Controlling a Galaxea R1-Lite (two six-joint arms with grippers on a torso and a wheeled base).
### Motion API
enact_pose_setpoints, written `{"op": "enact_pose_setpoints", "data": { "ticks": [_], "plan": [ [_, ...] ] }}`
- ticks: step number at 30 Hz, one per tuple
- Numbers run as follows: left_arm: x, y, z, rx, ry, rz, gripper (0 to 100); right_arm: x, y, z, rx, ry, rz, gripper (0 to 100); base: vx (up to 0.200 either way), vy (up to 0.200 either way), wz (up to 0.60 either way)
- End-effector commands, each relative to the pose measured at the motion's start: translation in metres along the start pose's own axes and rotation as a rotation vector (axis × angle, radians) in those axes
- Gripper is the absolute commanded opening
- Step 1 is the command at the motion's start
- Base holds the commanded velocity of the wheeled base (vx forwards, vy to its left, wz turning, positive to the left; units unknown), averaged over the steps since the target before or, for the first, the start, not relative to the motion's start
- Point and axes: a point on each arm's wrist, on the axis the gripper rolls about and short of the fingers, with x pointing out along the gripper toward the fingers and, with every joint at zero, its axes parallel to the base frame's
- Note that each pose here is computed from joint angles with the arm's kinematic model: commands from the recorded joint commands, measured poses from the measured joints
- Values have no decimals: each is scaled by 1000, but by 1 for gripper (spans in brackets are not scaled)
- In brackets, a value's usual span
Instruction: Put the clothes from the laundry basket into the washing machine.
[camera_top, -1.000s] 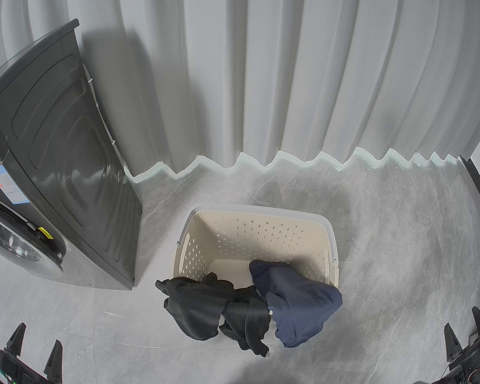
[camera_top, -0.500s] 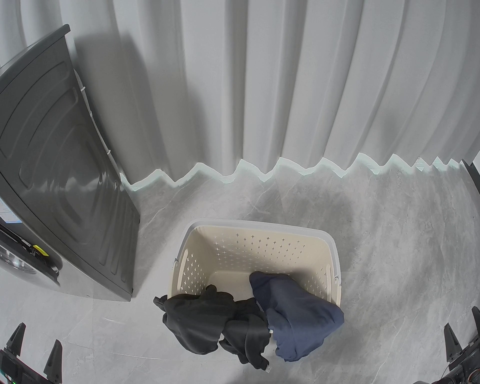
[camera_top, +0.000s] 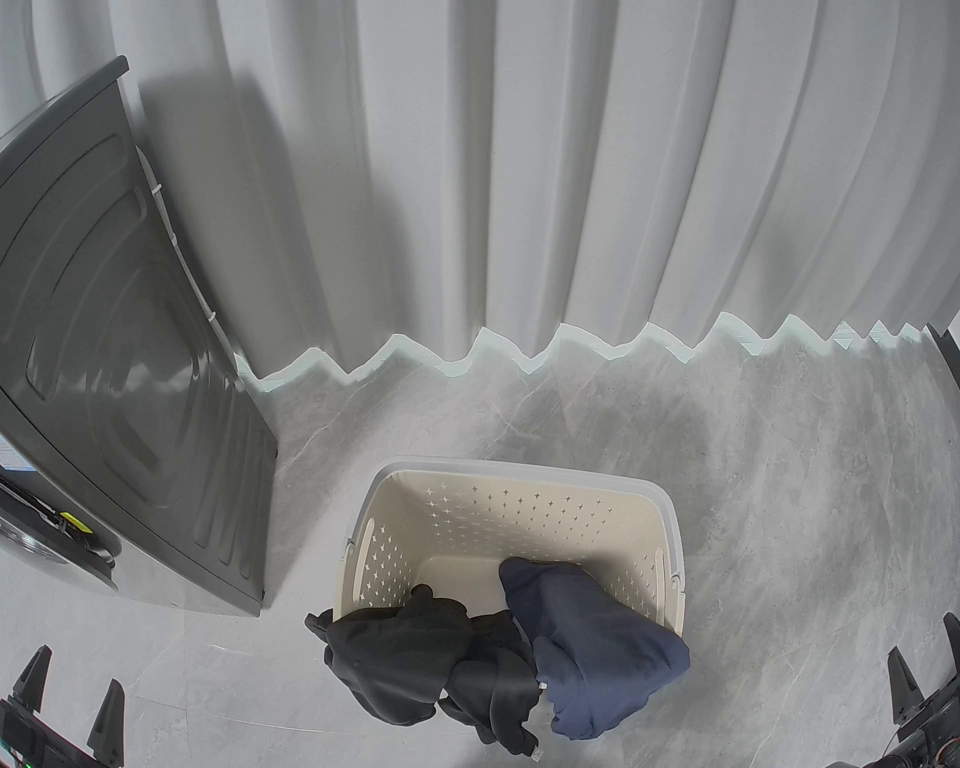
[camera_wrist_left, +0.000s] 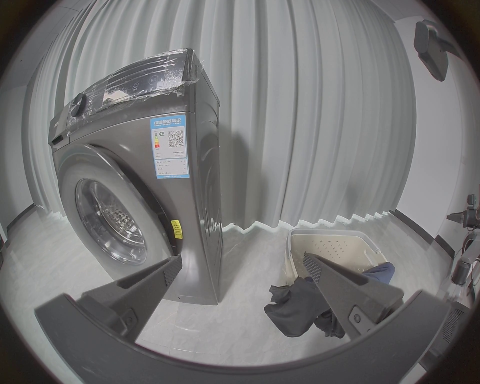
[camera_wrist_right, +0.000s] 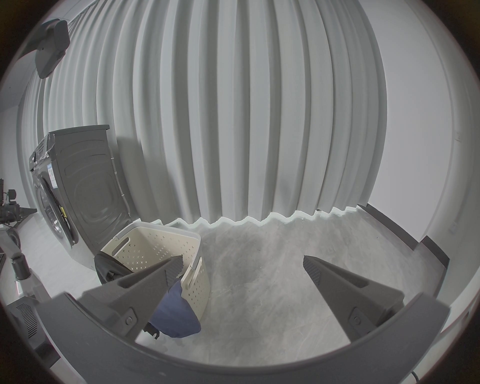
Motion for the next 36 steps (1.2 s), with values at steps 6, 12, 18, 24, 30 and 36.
{"op": "enact_pose_setpoints", "data": {
  "ticks": [6,12,18,24,30,36],
  "plan": [
    [0,0,-5,-1,1,1,100,1,0,-4,1,15,0,100,0,0,0],
    [0,0,-5,-1,1,1,100,1,0,-4,1,15,0,100,0,-33,0],
    [0,0,-5,-1,1,1,100,1,0,-4,1,15,0,100,0,-67,0],
    [0,0,-5,-1,1,1,100,1,0,-4,1,15,0,100,0,0,0],
    [0,0,-5,-1,1,1,100,1,0,-4,0,15,0,100,33,0,0],
    [0,0,-5,-1,1,1,100,1,0,-4,0,15,0,100,200,0,0]
  ]
}}
